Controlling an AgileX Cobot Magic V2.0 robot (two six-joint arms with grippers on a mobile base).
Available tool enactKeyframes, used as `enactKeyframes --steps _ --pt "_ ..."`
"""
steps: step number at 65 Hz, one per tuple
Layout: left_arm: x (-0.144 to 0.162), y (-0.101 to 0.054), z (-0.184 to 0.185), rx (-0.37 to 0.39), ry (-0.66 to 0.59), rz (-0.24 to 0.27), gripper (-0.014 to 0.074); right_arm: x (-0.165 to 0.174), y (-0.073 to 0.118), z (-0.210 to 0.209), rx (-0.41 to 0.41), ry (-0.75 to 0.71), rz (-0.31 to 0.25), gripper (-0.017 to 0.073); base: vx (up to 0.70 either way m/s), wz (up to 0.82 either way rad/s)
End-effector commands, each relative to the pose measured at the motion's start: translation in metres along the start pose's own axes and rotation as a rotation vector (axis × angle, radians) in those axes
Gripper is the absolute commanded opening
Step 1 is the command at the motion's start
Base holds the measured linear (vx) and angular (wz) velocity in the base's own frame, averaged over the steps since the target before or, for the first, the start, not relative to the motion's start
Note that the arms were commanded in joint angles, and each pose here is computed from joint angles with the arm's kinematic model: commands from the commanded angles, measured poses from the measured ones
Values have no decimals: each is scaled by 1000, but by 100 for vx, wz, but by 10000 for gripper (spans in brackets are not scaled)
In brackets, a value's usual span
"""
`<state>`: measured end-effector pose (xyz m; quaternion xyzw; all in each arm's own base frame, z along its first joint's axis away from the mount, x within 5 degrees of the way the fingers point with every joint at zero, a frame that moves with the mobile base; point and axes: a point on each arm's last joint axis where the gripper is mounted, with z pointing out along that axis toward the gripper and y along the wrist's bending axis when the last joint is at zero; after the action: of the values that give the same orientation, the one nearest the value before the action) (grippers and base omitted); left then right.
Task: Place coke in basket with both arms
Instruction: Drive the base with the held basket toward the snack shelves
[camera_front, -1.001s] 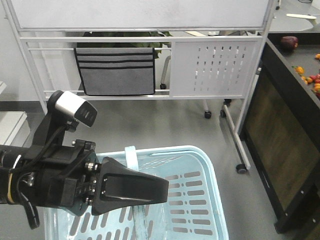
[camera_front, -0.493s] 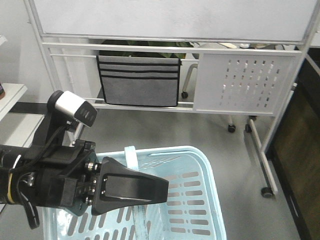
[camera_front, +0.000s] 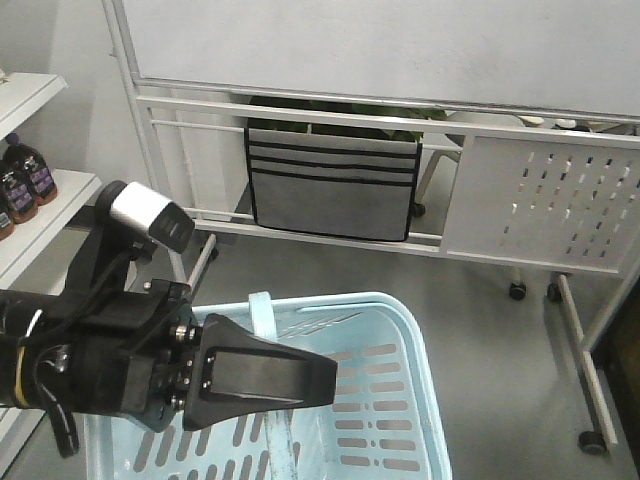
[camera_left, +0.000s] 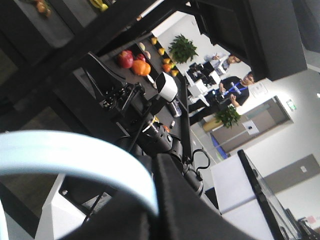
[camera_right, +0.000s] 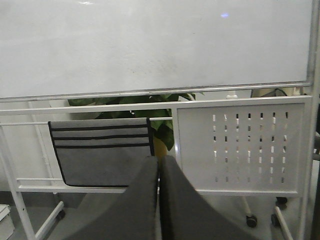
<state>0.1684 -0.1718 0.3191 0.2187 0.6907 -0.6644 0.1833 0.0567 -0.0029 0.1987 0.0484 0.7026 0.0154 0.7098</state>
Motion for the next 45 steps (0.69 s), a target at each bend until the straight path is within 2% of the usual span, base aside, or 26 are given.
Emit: enactKeyframes --steps 1,24,45 --pt "-4 -26 -2 157 -14 27 -6 -4 1 -1 -9 -72 -13 -5 21 24" --pt "-4 -26 -2 157 -14 27 -6 -4 1 -1 -9 -72 -13 -5 20 28" --pt "-4 -26 -2 157 -14 27 -6 -4 1 -1 -9 -72 -13 -5 17 46"
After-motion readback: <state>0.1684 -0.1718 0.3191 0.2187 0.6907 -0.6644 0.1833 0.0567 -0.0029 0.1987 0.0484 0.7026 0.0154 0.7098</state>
